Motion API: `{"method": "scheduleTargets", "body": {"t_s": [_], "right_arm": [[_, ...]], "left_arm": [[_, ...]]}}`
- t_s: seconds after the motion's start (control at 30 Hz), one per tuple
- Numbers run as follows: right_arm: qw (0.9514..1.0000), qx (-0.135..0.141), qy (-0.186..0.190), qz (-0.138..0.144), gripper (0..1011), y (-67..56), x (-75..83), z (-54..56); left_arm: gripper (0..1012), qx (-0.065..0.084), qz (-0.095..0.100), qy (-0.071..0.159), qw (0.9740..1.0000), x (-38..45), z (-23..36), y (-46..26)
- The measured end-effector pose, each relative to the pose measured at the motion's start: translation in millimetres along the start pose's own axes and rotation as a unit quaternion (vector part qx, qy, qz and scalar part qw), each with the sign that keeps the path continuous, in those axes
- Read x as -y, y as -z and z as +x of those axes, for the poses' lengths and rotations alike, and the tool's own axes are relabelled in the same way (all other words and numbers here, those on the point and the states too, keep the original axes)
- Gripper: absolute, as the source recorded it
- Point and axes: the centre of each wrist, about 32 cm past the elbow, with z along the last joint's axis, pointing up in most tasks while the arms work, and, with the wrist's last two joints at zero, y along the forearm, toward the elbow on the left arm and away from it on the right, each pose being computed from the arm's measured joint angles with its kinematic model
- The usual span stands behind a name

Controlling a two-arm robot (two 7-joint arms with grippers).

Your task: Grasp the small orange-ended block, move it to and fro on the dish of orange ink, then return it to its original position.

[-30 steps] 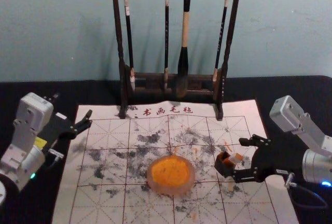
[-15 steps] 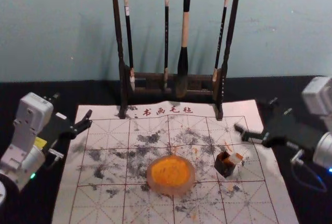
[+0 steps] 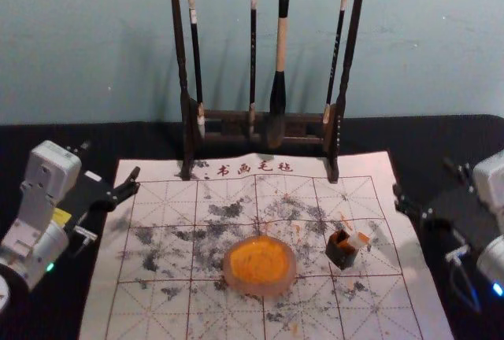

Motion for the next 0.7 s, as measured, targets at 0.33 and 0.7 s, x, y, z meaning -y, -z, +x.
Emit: {"method": "scheduleTargets", "body": {"t_s": [0.33, 0.7], "right_arm": [[0.9994, 0.002, 0.024, -0.024, 1000, 23.0, -1.0, -19.5], [0.9995, 0.003, 0.023, -0.022, 1000, 21.9, -0.9, -18.6]], "left_arm": [[1001, 0.000, 0.000, 0.000, 1.0000, 0.0, 0.0, 0.0], [1001, 0.000, 0.000, 0.000, 1.0000, 0.0, 0.0, 0.0]]}}
